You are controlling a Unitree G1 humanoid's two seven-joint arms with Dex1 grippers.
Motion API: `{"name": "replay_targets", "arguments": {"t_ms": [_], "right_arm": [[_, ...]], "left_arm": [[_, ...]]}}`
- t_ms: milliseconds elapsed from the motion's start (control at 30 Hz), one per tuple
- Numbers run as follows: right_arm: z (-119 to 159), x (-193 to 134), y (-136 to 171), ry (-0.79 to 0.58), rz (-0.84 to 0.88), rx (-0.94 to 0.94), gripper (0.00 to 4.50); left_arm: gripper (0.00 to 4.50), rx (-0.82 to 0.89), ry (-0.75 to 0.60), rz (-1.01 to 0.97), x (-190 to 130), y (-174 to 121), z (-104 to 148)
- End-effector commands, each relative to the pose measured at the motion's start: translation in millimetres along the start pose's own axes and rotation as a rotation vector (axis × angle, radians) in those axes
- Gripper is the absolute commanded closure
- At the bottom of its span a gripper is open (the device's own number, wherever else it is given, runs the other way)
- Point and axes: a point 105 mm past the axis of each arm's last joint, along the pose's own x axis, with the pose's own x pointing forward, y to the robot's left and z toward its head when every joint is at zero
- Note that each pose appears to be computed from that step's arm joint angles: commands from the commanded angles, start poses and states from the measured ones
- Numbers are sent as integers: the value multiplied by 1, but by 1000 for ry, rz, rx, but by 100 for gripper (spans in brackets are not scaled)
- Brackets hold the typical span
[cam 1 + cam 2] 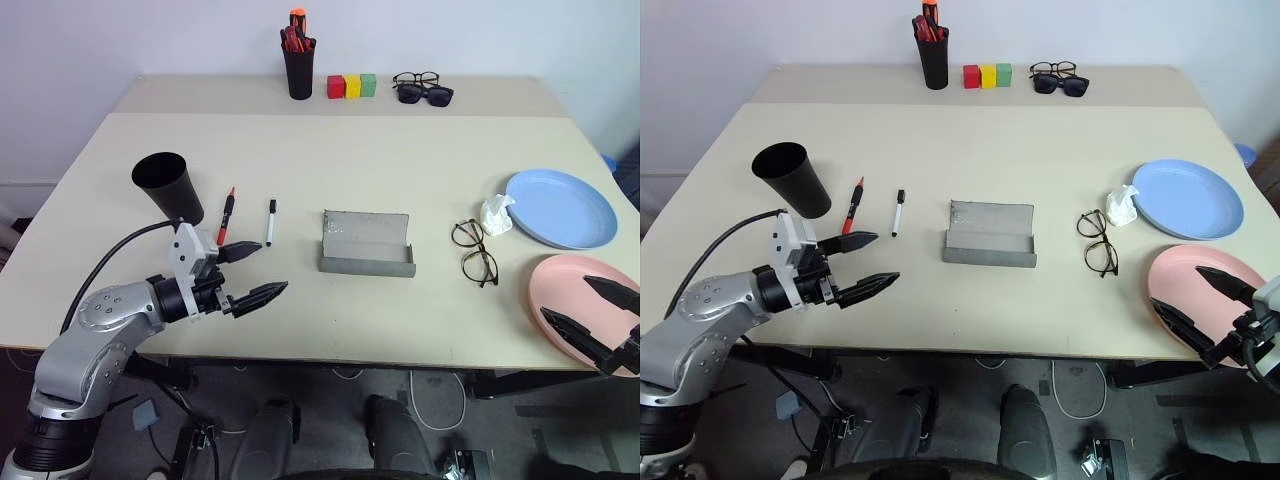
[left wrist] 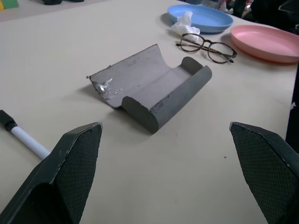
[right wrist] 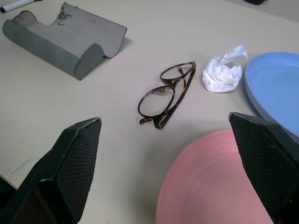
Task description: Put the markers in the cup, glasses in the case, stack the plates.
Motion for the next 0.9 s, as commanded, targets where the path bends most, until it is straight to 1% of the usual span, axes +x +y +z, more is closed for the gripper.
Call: {"name": "replay_targets", "arguments": {"t_ms": [33,800,900], "right_arm": [[10,-4,-3,-31,-20,-38,4],[9,2,-4,-33,5,-44,4],[17,12,-3,-77,43,-95,4]], "left_arm": [[0,44,-12,-9,1,-3,7],[0,44,-11,38,4,0,4],[0,21,12,100,6,8,4]]}}
